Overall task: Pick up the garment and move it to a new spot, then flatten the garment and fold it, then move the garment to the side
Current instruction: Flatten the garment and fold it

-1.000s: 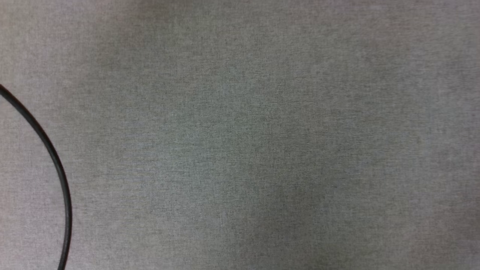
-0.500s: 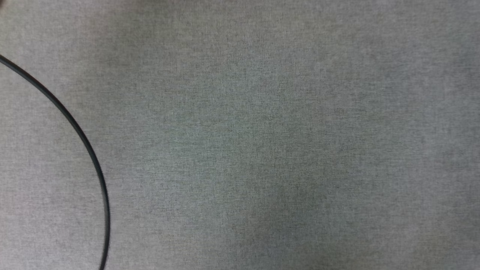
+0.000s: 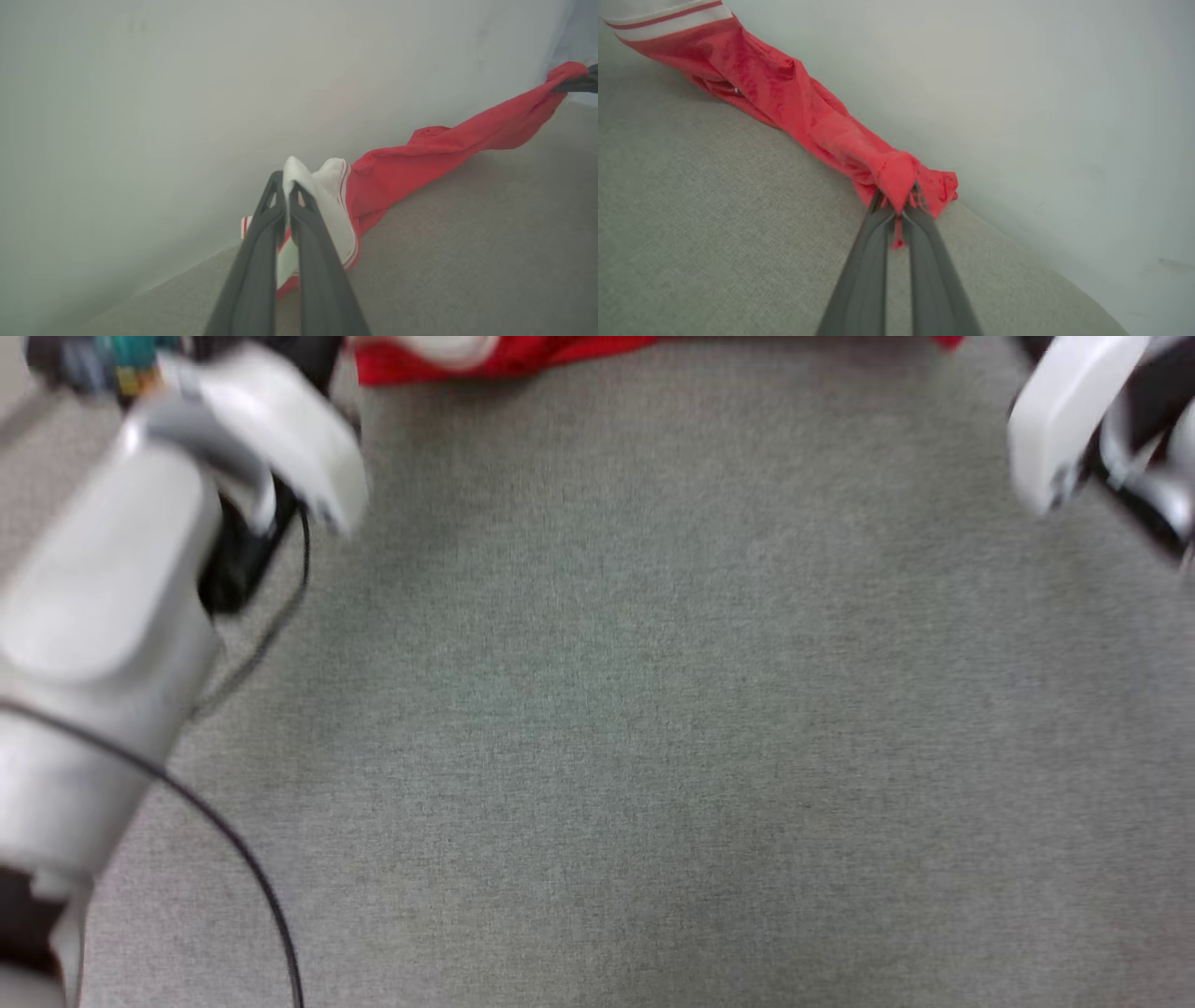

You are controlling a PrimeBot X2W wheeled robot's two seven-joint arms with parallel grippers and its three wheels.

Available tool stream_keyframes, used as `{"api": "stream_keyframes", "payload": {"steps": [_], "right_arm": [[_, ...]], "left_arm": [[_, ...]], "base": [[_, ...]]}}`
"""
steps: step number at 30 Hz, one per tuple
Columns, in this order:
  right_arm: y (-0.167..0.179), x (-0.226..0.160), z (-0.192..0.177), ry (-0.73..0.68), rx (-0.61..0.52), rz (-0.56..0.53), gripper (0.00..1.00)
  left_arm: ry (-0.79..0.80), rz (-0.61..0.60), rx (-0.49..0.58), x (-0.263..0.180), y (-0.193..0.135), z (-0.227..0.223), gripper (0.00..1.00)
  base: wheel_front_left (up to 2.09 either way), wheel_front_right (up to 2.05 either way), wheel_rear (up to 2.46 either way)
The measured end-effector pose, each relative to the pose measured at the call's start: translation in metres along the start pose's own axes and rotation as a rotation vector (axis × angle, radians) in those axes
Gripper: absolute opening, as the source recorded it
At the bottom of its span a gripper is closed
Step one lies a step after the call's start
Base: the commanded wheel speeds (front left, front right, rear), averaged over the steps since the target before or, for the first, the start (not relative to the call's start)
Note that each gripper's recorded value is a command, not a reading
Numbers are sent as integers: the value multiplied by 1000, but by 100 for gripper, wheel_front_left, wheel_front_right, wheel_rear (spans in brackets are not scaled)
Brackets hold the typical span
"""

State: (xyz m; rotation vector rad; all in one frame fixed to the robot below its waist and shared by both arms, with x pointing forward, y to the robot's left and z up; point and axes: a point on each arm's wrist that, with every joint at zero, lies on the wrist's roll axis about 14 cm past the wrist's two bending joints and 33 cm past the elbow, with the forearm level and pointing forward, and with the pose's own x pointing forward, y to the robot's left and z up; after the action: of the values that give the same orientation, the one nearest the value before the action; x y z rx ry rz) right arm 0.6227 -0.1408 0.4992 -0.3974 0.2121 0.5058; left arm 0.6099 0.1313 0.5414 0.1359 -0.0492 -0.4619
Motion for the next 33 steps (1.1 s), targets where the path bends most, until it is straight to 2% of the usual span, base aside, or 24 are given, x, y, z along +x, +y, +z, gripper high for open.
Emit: {"api": "stream_keyframes", "payload": {"steps": [4,5,8,15,23,33], "right_arm": [[22,-29,-28,58,16,42,0],[32,-54,-45,96,31,56,0],[41,-80,-62,133,57,65,0],[60,-129,-80,157,109,78,0],[85,-189,-112,215,187,92,0],[110,-251,-142,284,309,77,0]], "left_arm": [[51,6,-42,-39,-18,-21,0],[102,9,-87,-72,-36,-37,0],[152,14,-107,-105,-51,-46,0],[286,45,-159,-183,-81,-63,0],[391,90,-270,-253,-118,-77,0],[498,143,-419,-317,-159,-95,0]], "base": [[0,0,0],[0,0,0],[0,0,0],[0,0,0],[0,0,0],[0,0,0]]}}
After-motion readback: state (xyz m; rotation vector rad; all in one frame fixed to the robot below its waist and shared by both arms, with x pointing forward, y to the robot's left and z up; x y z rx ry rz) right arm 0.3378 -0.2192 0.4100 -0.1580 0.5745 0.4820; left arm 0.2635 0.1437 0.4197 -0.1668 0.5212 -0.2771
